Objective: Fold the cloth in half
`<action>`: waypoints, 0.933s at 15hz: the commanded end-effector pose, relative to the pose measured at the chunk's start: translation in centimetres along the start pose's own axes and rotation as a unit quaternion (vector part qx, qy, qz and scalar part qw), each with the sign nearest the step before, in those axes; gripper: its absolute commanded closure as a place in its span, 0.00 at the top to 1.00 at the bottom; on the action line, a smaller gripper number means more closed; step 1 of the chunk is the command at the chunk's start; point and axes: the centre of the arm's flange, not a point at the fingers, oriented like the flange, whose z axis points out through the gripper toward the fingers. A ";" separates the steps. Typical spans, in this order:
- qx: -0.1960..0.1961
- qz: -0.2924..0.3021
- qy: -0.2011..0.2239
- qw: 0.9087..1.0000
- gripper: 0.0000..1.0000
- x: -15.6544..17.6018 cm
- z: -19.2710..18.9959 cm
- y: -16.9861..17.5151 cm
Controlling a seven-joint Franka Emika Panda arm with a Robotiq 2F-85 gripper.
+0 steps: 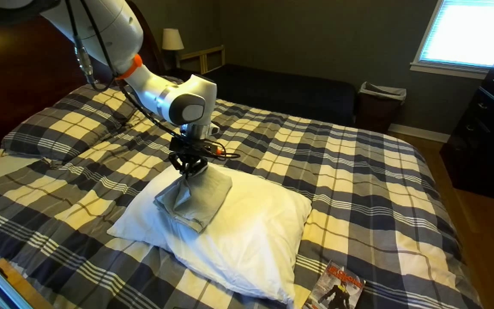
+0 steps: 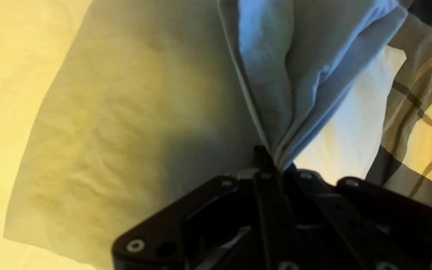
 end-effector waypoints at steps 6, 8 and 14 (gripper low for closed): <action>-0.010 -0.009 0.012 1.000 0.75 -0.5 -0.6 -1.8; -0.012 -0.010 0.017 1.000 0.91 -0.5 -1.0 -2.1; -0.014 -0.001 0.053 0.999 1.00 -2.0 -3.1 -2.7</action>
